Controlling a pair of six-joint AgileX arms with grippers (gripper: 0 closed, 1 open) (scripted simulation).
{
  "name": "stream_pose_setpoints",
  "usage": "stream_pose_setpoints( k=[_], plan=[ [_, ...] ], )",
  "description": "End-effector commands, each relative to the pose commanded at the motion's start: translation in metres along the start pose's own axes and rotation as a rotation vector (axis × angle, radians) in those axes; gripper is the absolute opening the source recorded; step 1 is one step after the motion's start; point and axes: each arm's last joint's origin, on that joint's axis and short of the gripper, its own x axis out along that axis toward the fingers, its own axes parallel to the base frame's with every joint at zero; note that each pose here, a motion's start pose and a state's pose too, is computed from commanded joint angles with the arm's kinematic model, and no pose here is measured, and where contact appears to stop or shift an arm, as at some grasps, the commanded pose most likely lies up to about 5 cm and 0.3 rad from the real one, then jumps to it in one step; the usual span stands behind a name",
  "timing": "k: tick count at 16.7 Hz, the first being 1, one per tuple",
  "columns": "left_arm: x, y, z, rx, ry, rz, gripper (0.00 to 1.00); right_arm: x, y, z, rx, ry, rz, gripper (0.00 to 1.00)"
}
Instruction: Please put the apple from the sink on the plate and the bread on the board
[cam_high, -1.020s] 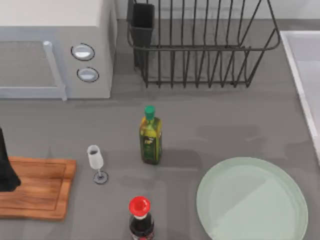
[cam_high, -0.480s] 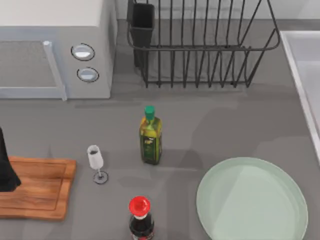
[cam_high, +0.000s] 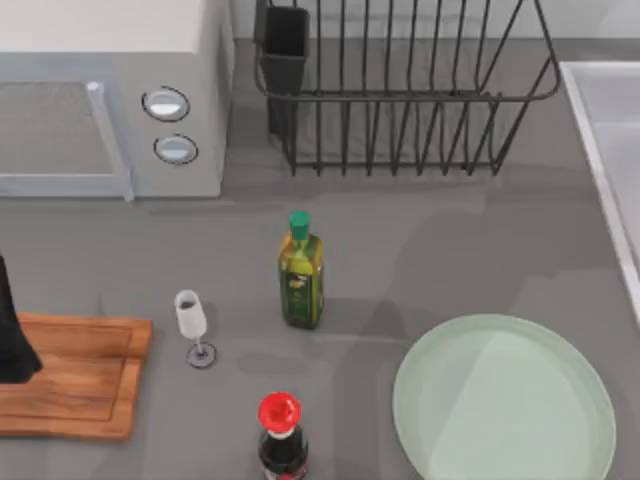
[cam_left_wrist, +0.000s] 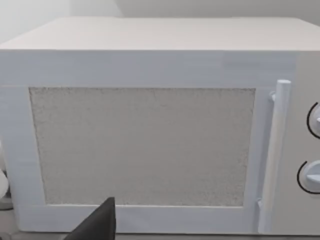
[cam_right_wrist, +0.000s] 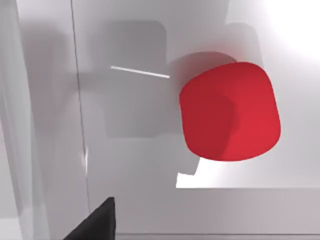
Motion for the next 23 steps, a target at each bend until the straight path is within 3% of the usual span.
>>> stream_pose_setpoints(
  k=[9,13,23],
  plan=[
    [0.0,0.0,0.0,0.0,0.0,0.0,1.0,0.098,-0.002,0.001,0.005,-0.003,0.0,1.0],
    [0.0,0.0,0.0,0.0,0.0,0.0,1.0,0.102,-0.002,0.0,0.005,0.0,0.0,1.0],
    [0.0,0.0,0.0,0.0,0.0,0.0,1.0,0.102,-0.002,0.0,0.005,0.0,0.0,0.25]
  ],
)
